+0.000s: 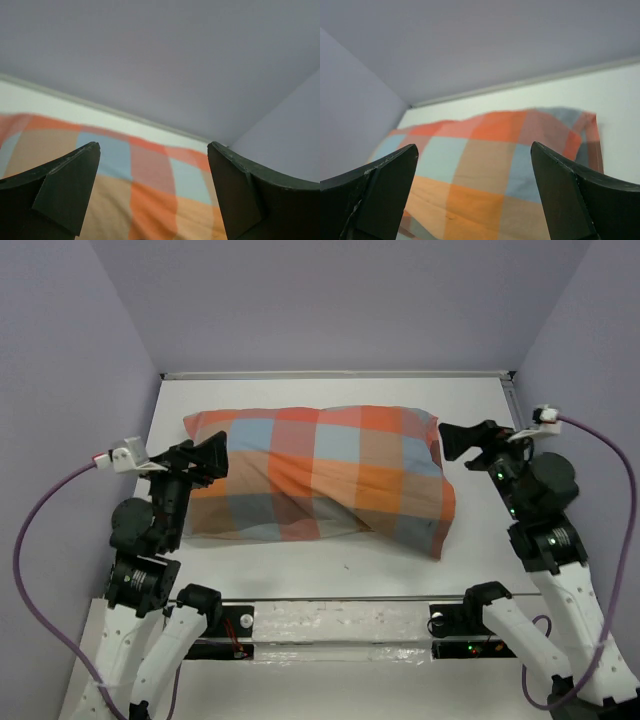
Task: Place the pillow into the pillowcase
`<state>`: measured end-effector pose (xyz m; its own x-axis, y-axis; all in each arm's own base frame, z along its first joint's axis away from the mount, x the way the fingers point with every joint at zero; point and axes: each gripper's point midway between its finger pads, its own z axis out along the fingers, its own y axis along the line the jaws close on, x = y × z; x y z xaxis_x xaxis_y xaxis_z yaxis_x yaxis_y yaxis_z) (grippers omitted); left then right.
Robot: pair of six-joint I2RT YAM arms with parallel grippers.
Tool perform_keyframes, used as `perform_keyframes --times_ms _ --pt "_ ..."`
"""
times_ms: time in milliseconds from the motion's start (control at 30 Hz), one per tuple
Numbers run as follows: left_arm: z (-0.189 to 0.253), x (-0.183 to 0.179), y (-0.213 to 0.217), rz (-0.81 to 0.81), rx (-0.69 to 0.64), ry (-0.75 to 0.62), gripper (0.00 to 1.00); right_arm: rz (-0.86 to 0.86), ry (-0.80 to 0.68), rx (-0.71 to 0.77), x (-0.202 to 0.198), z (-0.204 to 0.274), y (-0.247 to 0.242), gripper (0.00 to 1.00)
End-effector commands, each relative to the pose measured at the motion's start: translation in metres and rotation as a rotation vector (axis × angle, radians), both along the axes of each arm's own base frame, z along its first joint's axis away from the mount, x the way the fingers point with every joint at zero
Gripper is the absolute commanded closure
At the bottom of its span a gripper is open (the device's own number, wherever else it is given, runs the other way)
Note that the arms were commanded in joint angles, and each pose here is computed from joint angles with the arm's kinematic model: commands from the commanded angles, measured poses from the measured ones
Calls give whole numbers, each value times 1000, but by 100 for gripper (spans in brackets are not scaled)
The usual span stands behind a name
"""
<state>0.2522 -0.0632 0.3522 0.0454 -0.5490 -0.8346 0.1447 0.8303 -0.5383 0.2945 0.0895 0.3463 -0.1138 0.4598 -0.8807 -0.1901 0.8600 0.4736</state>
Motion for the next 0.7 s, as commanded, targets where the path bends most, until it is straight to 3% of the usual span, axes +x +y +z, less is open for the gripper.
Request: perform_keyframes --times_ms 0,133,267,500,667 --pt "97 -53 -1 -86 52 -276 1 -26 -262 -40 -76 100 -25 0" --pt "114 -100 -3 -159 104 -388 1 -102 -434 -25 -150 141 -56 0" --pt "113 -121 -1 -179 145 -409 1 -169 -510 -15 -179 144 -74 0" --pt "95 -126 3 -166 208 -382 1 -131 -433 -38 -169 120 -66 0" --pt "83 -118 1 -169 226 -351 1 -107 -411 -12 -158 134 -59 0"
